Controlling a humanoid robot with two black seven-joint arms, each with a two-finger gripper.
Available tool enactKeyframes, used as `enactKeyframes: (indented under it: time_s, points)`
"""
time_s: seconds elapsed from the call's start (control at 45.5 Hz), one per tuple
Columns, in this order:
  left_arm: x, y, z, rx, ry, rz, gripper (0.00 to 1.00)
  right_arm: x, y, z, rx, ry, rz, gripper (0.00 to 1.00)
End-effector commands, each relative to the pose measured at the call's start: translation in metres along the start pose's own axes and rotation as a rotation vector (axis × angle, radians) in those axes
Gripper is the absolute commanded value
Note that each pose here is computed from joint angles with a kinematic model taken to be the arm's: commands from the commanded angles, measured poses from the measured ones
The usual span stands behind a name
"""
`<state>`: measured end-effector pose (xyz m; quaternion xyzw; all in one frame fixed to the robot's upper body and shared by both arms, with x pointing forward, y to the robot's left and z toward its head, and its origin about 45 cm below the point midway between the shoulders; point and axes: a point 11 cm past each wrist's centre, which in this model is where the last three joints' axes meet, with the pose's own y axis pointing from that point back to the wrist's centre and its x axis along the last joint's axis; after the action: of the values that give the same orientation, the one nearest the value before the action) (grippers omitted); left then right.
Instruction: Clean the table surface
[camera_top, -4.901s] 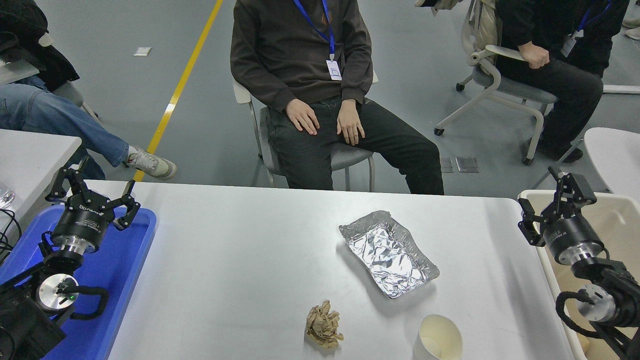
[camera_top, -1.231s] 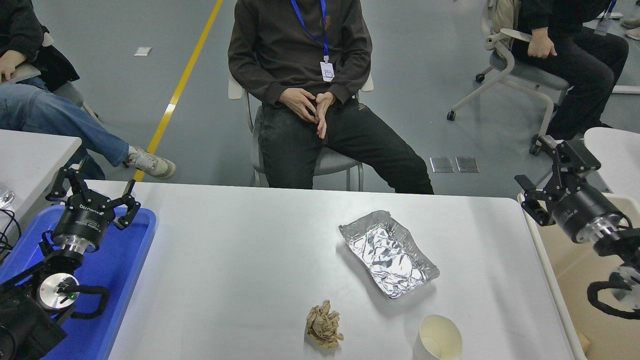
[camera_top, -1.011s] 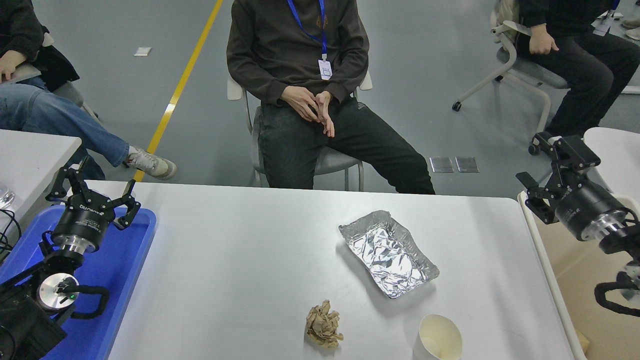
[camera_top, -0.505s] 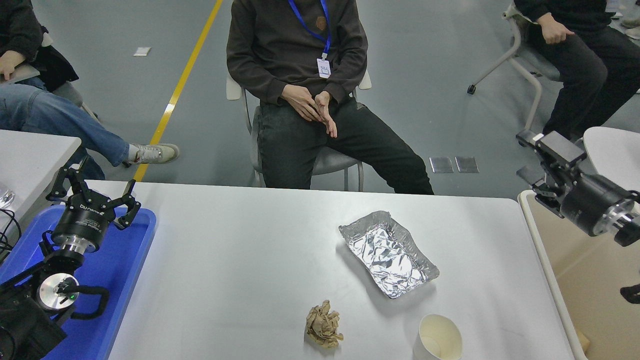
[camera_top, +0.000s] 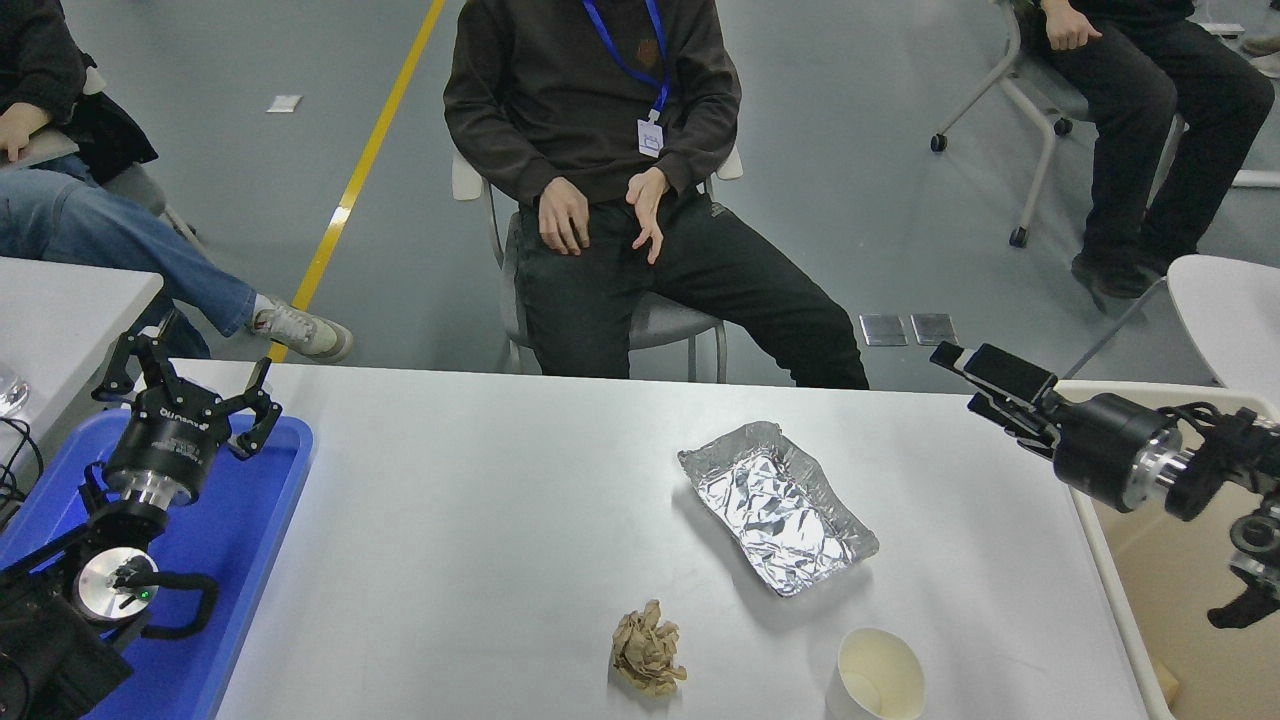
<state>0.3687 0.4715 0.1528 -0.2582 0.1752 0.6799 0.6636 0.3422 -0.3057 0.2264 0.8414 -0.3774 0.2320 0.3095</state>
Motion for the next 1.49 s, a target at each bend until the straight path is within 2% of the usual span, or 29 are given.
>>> enactKeyframes:
  time_s: [0.0, 0.264, 0.593, 0.945, 1.319, 1.473]
  points:
    - [0.0, 0.0, 0.0, 0.001, -0.001, 0.0, 1.0, -0.027, -0.027, -0.01, 0.018, 0.143, -0.145, 0.99]
    - [0.0, 0.0, 0.0, 0.0, 0.0, 0.0, 1.0, -0.055, -0.062, -0.014, 0.064, 0.353, -0.171, 0.99]
    - [0.0, 0.0, 0.0, 0.001, 0.0, -0.002, 1.0, -0.068, -0.072, -0.003, 0.061, 0.417, -0.168, 0.99]
    - [0.0, 0.0, 0.0, 0.0, 0.001, -0.001, 1.0, -0.078, -0.027, 0.002, 0.08, 0.486, -0.286, 0.99]
    - [0.0, 0.0, 0.0, 0.0, 0.002, -0.002, 1.0, -0.111, 0.017, 0.03, 0.035, 0.56, -0.52, 0.99]
    - [0.0, 0.0, 0.0, 0.0, 0.002, -0.002, 1.0, -0.114, 0.024, 0.034, 0.036, 0.588, -0.569, 0.99]
